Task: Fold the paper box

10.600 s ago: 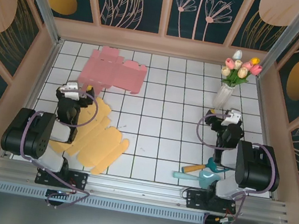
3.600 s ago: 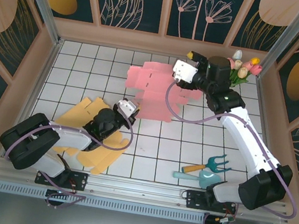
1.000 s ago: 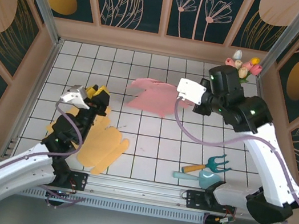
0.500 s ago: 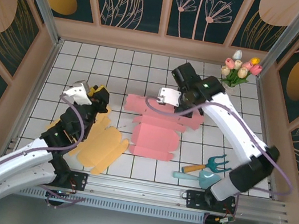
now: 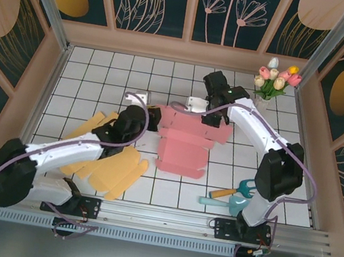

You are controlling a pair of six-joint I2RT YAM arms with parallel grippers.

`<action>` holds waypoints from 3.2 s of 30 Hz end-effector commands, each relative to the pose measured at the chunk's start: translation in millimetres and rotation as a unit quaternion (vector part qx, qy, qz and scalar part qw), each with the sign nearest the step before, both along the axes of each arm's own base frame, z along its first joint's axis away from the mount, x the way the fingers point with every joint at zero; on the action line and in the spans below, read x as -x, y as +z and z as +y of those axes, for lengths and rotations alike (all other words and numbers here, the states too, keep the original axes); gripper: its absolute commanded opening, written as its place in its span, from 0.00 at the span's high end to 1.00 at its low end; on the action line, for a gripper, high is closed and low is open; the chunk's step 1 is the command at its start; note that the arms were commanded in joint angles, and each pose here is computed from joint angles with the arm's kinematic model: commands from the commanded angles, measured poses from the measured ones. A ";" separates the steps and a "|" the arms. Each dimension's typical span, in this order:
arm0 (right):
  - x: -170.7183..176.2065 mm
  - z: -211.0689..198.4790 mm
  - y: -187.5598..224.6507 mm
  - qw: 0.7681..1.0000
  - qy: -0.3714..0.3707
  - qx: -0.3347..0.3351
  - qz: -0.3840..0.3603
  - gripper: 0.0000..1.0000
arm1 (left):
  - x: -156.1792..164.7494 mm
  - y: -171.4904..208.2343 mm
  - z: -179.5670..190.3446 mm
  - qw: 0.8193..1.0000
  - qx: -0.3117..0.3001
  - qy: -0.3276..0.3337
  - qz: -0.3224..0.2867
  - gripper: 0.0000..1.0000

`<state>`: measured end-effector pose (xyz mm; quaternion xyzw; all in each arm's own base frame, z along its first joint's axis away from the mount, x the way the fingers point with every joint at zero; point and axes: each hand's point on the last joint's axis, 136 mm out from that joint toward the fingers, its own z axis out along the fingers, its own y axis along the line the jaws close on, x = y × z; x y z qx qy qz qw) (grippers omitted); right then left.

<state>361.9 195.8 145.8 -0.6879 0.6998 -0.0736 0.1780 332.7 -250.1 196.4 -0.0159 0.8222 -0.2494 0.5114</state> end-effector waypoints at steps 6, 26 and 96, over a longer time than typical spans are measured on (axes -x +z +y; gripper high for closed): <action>0.0 -5.6 -29.4 0.999 0.013 -0.034 0.019 1.00 | -32.2 -4.2 -18.5 0.994 0.080 -0.070 0.029 0.82; -8.6 -8.9 -16.0 0.994 0.016 -0.081 -0.068 1.00 | -38.8 -34.0 -70.5 0.972 0.151 -0.153 0.096 0.88; -32.5 -25.1 -3.6 0.973 -0.046 -0.069 -0.216 1.00 | -5.0 -56.0 -59.9 0.989 0.040 -0.113 0.086 0.78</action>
